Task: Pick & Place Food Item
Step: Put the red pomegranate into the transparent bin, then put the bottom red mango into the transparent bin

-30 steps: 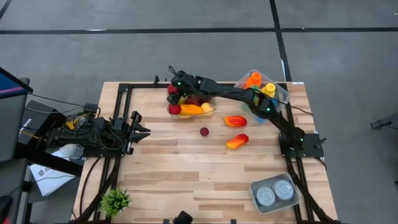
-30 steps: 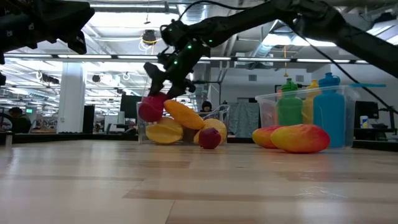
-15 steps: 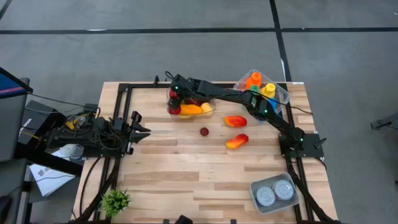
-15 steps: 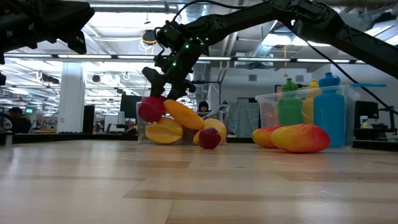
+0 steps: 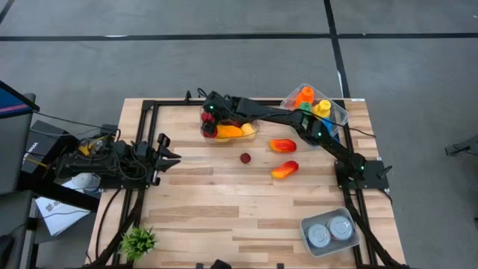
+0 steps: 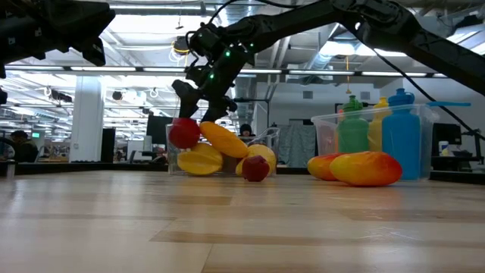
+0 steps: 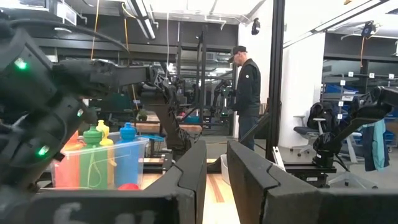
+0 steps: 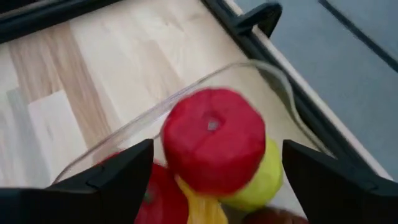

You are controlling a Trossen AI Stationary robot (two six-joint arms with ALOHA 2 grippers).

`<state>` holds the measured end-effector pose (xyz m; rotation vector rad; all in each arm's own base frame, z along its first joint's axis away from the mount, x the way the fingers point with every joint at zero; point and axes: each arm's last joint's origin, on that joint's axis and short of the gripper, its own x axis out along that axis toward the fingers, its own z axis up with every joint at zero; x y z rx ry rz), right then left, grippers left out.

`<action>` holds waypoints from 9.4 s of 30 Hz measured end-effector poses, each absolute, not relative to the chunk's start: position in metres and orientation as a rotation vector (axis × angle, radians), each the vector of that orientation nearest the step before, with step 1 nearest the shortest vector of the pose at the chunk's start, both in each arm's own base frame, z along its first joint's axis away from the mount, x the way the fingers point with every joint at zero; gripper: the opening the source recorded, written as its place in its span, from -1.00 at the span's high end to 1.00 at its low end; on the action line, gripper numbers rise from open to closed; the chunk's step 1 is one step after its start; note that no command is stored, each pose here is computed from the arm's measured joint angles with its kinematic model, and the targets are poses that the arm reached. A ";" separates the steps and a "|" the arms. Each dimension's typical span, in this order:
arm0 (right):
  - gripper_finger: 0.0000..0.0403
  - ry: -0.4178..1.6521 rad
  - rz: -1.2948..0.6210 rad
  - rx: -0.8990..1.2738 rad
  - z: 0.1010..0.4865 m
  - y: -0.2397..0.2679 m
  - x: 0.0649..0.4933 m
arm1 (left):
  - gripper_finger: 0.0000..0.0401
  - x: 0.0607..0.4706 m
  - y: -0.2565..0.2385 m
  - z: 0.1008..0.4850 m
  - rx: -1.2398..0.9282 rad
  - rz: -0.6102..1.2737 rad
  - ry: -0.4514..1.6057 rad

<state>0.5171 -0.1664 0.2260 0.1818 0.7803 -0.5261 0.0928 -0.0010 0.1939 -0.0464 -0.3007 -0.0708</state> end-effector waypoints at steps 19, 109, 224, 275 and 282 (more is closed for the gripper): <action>-0.68 1.083 -0.547 0.069 0.404 -0.072 0.365 | 0.73 0.093 -0.001 0.194 -0.046 -0.070 -0.301; -0.63 0.504 -0.641 0.156 0.086 0.000 0.361 | 0.73 0.097 0.003 0.168 -0.064 0.057 -0.029; 0.10 0.578 -0.629 0.218 0.225 -0.158 0.434 | 0.73 0.097 0.003 0.171 -0.065 0.055 -0.061; -0.35 1.221 -0.662 0.008 0.350 -0.018 0.313 | 0.73 0.097 0.003 0.172 -0.065 0.055 -0.078; -0.35 1.189 -0.502 -0.074 0.299 0.033 0.259 | 0.73 0.097 0.003 0.172 -0.065 0.055 -0.078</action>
